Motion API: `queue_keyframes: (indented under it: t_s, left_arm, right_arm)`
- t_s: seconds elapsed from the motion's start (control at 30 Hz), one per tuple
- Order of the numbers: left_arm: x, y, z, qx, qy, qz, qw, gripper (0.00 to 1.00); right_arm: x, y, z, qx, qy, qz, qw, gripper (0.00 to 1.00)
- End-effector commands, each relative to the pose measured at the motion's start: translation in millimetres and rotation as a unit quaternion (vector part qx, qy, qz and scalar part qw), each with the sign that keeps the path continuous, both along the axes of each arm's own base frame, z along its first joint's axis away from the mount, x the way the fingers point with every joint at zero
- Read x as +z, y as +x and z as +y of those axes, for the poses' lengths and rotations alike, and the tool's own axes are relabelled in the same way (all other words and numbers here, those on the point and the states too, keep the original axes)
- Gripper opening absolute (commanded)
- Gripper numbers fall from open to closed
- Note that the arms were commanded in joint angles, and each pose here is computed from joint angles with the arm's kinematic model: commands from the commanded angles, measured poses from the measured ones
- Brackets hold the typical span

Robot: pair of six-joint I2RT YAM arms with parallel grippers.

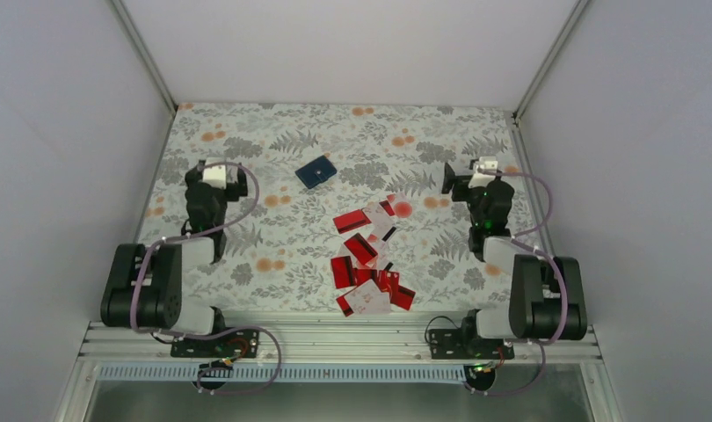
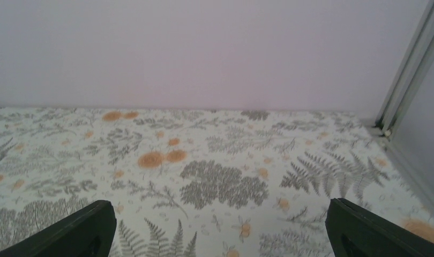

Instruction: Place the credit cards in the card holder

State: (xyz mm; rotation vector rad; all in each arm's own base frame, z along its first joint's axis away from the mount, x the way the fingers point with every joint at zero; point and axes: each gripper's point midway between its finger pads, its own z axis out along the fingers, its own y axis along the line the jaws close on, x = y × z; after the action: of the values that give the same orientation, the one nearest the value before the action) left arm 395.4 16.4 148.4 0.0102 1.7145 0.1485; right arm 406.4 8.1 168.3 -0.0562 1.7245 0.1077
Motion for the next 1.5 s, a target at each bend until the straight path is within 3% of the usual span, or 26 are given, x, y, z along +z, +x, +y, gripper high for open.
queue_keyframes:
  t_s: [0.0, 0.17, 0.23, 0.33, 0.5, 0.63, 0.83, 1.07, 1.47]
  left_arm:
    - [28, 10, -19, -0.049, -0.004, 0.029, 0.998, 1.00]
    - [53, 36, -44, -0.113, -0.067, 0.082, 0.988, 1.00]
    - [59, 45, -58, -0.170, -0.118, 0.097, 0.974, 1.00]
    - [52, 68, -57, -0.164, -0.190, 0.152, 0.956, 1.00]
    - [32, 106, -76, -0.221, -0.225, 0.243, 0.917, 1.00]
    - [22, 126, -97, -0.244, -0.198, 0.283, 0.906, 0.99]
    - [-27, 136, -148, -0.298, -0.153, 0.362, 0.870, 0.85]
    - [-78, 128, -184, -0.313, -0.137, 0.437, 0.832, 0.74]
    - [-131, 92, -198, -0.265, -0.088, 0.524, 0.805, 0.52]
  right_arm:
    - [21, 2, -10, -0.027, 0.005, 0.012, 1.000, 0.99]
    - [30, 10, -15, -0.048, 0.036, 0.033, 0.998, 0.99]
    - [41, 18, -17, -0.057, 0.062, 0.034, 0.996, 0.99]
    - [44, 28, -22, -0.086, 0.124, 0.067, 0.986, 0.99]
    - [28, 45, -9, -0.051, 0.143, 0.128, 0.980, 0.99]
    - [17, 57, 5, -0.019, 0.161, 0.177, 0.971, 0.99]
    - [-21, 72, 26, 0.007, 0.215, 0.291, 0.932, 0.95]
    - [-22, 70, 51, 0.034, 0.230, 0.320, 0.918, 0.92]
    - [-28, 63, 94, 0.080, 0.216, 0.356, 0.906, 0.84]
